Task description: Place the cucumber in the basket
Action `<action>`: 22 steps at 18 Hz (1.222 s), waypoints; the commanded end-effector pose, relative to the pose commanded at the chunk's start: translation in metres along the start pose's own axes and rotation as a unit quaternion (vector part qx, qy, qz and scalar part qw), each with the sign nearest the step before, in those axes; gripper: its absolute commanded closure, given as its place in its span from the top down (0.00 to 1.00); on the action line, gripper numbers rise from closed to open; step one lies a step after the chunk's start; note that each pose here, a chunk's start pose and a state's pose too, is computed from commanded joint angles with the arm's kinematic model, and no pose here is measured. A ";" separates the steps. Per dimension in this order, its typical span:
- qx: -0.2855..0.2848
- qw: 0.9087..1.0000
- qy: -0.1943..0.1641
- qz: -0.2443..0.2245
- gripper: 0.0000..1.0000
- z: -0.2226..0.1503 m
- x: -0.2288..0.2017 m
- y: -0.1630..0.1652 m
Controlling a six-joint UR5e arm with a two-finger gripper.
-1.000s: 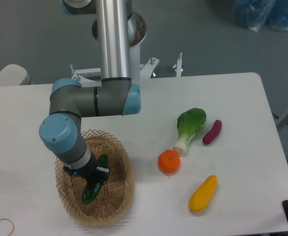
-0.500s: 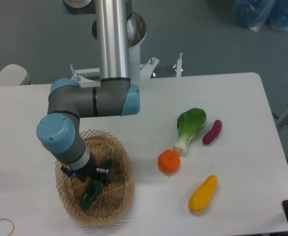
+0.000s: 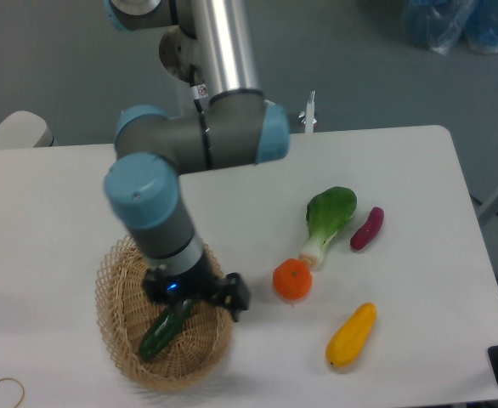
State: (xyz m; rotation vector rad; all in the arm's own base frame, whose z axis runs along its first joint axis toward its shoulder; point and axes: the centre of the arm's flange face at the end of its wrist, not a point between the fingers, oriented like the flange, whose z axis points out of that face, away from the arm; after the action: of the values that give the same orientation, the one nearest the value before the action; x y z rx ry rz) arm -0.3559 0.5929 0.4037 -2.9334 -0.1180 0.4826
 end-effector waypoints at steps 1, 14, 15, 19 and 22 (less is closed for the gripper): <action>-0.001 1.000 -0.004 0.007 1.00 -0.002 -0.015 0.009; -0.027 0.969 0.064 0.235 1.00 -0.025 -0.140 0.141; -0.028 0.965 0.066 0.253 1.00 -0.025 -0.143 0.145; -0.008 0.962 0.074 0.263 1.00 -0.024 -0.144 0.145; 0.014 0.963 0.081 0.258 1.00 -0.024 -0.145 0.145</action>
State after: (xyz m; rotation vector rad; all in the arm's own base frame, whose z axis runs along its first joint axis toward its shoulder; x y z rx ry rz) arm -0.4779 0.4317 0.4459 -2.9393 0.6802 0.2966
